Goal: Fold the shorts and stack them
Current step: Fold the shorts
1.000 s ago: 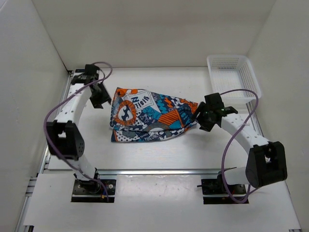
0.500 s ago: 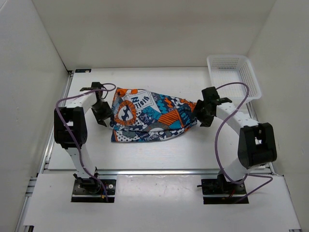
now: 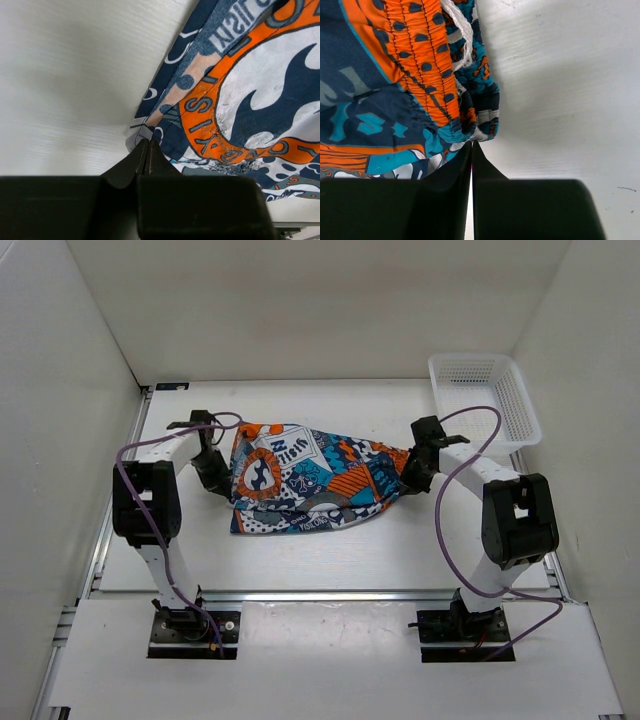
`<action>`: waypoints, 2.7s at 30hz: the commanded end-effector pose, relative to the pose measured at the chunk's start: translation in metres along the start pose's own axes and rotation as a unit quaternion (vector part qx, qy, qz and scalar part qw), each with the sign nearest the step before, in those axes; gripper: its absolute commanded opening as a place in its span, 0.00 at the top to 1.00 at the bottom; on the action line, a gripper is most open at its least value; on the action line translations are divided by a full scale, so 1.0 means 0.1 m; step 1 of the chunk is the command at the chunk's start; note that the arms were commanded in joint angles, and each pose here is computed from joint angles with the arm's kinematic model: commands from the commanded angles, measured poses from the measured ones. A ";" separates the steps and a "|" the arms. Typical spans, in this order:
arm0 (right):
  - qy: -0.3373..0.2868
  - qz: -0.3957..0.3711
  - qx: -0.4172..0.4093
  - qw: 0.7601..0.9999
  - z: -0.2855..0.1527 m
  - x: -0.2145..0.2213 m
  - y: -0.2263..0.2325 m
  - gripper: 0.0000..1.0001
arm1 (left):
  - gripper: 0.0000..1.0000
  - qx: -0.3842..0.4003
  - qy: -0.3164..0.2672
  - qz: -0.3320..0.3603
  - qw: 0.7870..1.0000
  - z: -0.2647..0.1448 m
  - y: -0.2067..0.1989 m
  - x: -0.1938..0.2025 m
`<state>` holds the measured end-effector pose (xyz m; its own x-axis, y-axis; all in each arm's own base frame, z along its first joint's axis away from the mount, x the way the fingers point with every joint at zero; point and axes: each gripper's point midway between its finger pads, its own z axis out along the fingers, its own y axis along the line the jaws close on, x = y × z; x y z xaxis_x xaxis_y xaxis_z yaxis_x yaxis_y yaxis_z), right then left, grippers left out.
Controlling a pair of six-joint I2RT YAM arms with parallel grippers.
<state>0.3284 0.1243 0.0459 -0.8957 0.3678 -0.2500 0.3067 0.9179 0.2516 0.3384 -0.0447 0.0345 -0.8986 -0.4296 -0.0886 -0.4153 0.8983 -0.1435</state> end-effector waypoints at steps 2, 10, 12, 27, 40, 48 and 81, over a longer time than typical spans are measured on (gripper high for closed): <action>-0.042 -0.007 -0.014 0.999 -0.17 -0.23 0.11 0.94 | 0.90 0.018 -0.052 0.006 0.998 -0.29 -0.07 -0.10; -0.055 -0.020 -0.002 0.998 -0.22 -0.32 0.09 0.53 | 0.48 0.041 -0.053 0.013 0.998 -0.42 -0.14 -0.01; -0.048 -0.020 0.002 0.999 -0.16 -0.32 0.09 0.57 | 0.40 0.032 -0.046 0.017 0.998 -0.35 -0.14 0.01; -0.049 -0.021 -0.017 0.998 -0.11 -0.51 0.29 0.89 | 0.49 0.013 -0.014 0.033 0.999 -0.03 -0.22 0.00; -0.065 -0.026 -0.027 0.997 -0.27 -0.54 0.32 0.99 | 0.90 0.024 -0.049 0.040 0.998 -0.31 -0.26 -0.09; -0.061 -0.032 -0.035 0.997 -0.31 -0.52 0.34 0.99 | 0.12 0.017 -0.040 0.062 0.997 -0.27 -0.35 -0.04; -0.063 -0.031 -0.030 0.997 -0.35 -0.50 0.31 0.99 | 0.24 -0.051 -0.017 0.057 0.997 0.02 -0.09 -0.05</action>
<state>0.3654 0.1295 0.0768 -0.8788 0.3399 -0.3349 0.2564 0.9283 0.2694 0.3442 -0.0546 0.0379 -0.9354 -0.3226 -0.1447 -0.3223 0.9463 -0.0261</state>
